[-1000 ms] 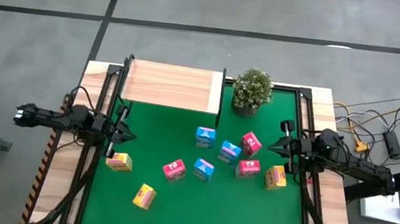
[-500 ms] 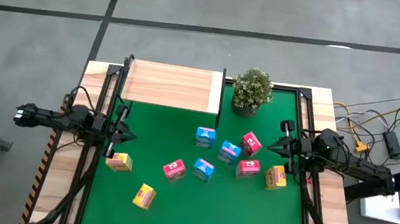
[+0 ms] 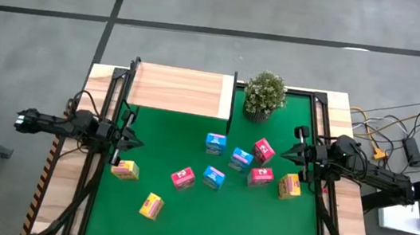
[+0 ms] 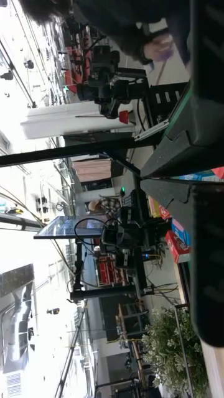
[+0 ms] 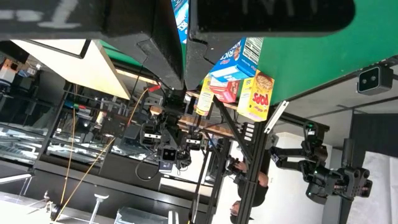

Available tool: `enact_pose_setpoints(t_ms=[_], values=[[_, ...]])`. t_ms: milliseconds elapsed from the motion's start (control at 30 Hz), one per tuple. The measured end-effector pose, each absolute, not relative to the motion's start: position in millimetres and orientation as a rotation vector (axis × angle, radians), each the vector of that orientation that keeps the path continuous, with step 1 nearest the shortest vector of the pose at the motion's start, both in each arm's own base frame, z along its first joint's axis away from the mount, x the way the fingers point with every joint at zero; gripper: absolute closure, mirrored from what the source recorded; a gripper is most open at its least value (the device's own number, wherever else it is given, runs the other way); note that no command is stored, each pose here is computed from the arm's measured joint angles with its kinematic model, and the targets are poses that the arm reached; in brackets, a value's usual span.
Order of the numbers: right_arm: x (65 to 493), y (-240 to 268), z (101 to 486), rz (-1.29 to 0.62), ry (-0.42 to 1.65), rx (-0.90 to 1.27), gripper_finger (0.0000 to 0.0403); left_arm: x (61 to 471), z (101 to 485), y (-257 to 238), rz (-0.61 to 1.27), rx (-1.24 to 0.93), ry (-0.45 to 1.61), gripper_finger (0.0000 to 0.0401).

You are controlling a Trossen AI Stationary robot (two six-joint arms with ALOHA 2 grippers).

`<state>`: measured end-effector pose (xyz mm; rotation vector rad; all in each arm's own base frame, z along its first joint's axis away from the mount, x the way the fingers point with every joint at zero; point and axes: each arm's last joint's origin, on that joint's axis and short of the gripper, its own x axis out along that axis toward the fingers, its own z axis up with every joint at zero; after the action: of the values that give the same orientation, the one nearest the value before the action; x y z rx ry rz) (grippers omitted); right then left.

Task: Stack cereal on shelf

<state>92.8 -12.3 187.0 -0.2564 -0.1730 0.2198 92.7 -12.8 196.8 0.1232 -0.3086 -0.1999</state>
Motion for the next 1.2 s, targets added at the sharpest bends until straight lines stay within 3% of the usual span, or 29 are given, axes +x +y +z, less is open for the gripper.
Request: enact_pose_setpoints(t_ms=[567,733,1000,1100,1200], values=[[93,-12,187,0.22,-0.174,-0.258,0.0394,93,198,-12,-0.164,0.137,-0.319,0.0401],[93,-14,188,0.145,-0.181,-0.341,0.0394,91,202,-10,-0.121,0.102,-0.364,0.0401],[93,-16,195,0.11,-0.228,-0.02,0.0394,83,219,-10,-0.153,-0.062,-0.549,0.0401],[92,-16,204,0.098,-0.319,0.049,0.0394,80,224,-9,-0.18,-0.217,-0.6,0.0401],[90,-18,215,0.051,-0.432,0.08,0.0394,78,227,-8,-0.173,-0.238,-0.632,0.0401]])
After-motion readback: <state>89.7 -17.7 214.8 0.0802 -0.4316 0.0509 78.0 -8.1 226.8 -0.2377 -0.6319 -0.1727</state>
